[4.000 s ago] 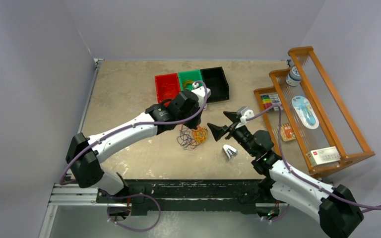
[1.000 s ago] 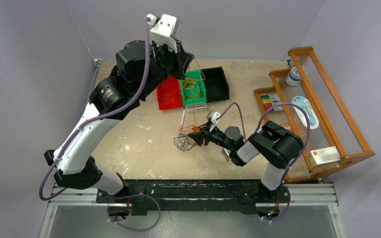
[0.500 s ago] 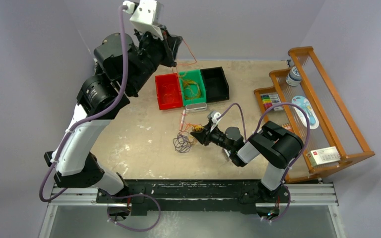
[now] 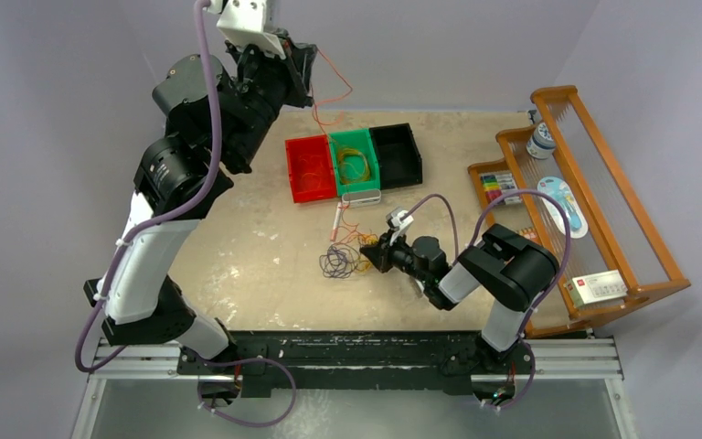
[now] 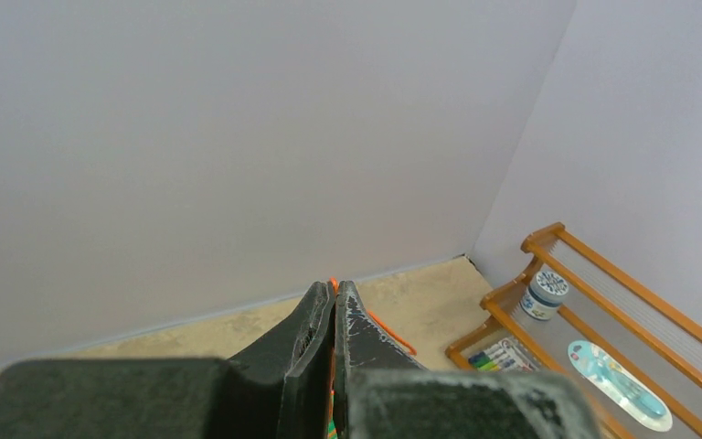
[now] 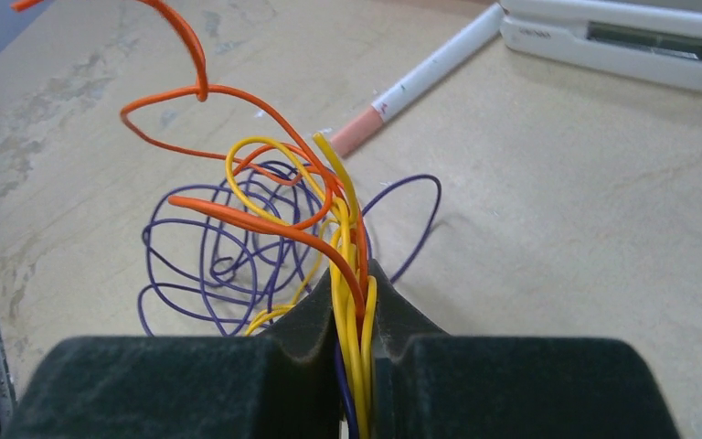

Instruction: Untangle the cables

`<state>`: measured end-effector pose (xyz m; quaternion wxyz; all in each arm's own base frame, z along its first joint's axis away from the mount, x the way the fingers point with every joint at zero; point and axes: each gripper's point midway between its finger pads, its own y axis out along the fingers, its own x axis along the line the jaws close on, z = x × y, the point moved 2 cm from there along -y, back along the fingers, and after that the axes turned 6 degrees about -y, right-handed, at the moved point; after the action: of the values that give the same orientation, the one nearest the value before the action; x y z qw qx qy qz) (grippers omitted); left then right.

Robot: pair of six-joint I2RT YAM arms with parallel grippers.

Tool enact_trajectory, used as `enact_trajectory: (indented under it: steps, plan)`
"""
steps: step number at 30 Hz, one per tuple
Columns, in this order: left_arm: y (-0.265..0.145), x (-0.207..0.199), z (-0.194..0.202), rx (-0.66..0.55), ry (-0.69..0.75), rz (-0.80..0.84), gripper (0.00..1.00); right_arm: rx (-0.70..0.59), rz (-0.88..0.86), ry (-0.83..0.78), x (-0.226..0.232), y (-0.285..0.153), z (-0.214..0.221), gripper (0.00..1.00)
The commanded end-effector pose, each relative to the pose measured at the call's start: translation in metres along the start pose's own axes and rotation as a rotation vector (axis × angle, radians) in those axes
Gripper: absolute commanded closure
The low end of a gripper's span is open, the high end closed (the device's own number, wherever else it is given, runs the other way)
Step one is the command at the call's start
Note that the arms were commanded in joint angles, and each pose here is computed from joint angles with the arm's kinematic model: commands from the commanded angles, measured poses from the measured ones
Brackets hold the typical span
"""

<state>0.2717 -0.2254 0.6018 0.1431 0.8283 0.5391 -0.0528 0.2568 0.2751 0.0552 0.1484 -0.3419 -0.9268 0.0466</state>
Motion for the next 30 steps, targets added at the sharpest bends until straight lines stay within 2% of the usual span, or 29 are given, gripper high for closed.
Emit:
enact_trajectory:
  steps: [1, 9, 18, 23, 30]
  plan:
    - [-0.006, 0.009, -0.040, -0.128, 0.001, -0.048, 1.00, 0.009, 0.086, 0.055, -0.009, -0.008, 0.003, 0.93]
    - [-0.009, 0.022, -0.071, -0.246, 0.050, -0.124, 1.00, 0.092, 0.160, 0.130, -0.018, -0.015, 0.028, 0.96]
    - [-0.023, 0.031, -0.109, -0.372, 0.073, -0.158, 1.00, 0.125, 0.171, 0.145, -0.020, -0.016, 0.036, 0.96]
    - [-0.021, 0.031, -0.103, -0.355, 0.091, -0.159, 1.00, 0.124, 0.144, 0.141, -0.016, -0.017, 0.037, 0.94]
    - [-0.002, 0.019, -0.064, -0.253, 0.092, -0.117, 1.00, 0.035, -0.009, 0.037, 0.008, -0.021, 0.003, 0.80]
